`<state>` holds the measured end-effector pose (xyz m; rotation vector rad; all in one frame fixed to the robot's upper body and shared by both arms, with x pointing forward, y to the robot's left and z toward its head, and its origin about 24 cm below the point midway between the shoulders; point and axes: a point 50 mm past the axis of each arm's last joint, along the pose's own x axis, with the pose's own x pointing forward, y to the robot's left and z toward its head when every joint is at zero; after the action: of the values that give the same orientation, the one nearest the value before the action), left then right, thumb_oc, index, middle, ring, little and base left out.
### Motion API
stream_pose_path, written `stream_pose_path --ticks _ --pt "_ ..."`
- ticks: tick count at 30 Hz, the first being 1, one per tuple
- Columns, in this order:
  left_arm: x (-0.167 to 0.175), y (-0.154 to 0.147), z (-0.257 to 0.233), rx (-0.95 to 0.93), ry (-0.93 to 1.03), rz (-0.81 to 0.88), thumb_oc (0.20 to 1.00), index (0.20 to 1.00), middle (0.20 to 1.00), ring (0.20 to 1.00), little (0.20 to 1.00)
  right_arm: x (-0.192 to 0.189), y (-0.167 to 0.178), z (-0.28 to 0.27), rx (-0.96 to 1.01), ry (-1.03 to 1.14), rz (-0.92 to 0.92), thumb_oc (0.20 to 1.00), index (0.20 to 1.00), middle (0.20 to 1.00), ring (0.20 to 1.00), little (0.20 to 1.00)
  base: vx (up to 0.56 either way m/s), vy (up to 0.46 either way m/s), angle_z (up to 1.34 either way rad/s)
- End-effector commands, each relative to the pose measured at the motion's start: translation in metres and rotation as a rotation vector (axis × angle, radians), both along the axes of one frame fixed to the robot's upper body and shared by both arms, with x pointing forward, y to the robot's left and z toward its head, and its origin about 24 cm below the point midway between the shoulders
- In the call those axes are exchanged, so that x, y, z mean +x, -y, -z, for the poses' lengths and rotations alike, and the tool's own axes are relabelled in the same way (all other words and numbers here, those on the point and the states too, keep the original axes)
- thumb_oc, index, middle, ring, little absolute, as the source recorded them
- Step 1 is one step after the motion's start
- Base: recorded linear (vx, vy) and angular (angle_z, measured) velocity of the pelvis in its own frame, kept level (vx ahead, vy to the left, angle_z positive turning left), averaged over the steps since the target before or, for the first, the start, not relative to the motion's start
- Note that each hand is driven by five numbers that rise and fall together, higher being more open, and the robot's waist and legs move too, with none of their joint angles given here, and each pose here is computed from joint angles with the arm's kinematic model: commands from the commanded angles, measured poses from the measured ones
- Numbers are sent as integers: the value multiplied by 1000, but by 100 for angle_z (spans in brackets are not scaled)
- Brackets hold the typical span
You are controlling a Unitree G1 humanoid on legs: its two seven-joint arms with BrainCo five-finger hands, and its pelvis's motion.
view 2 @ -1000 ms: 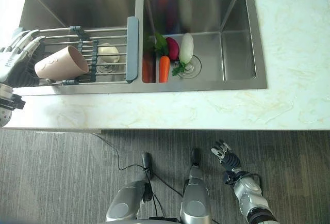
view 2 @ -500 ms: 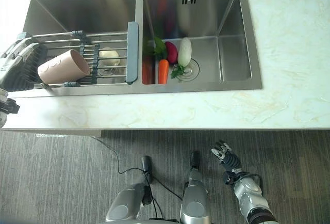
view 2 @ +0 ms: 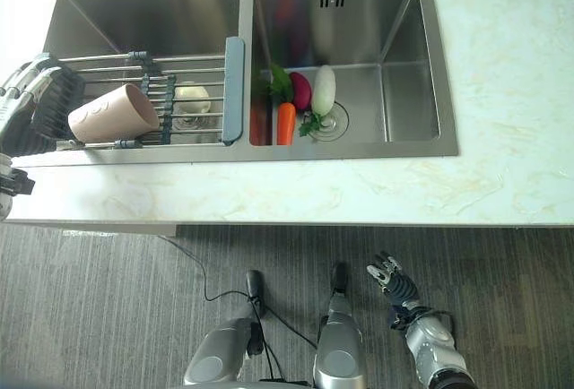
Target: Place the dishes in the dishwasher.
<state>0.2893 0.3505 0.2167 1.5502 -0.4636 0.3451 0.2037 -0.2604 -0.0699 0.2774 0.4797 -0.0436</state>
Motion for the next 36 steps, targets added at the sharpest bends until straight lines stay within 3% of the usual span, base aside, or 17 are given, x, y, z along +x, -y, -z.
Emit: stream_pose_path --ticks 1,15,36 --pt "-4 -15 -55 -58 249 -42 1000 1000 1000 1000 1000 -5 2 -3 5 50 24 1000 1000 1000 1000 1000 0 0 0" --pt "2 -7 -64 -34 261 -23 1000 1000 1000 1000 1000 -6 0 -2 6 53 23 1000 1000 1000 1000 1000 5 -5 1" --pt "21 -7 -47 -48 44 -57 1000 1000 1000 1000 1000 6 2 -13 -16 98 5 1000 1000 1000 1000 1000 -2 7 0"
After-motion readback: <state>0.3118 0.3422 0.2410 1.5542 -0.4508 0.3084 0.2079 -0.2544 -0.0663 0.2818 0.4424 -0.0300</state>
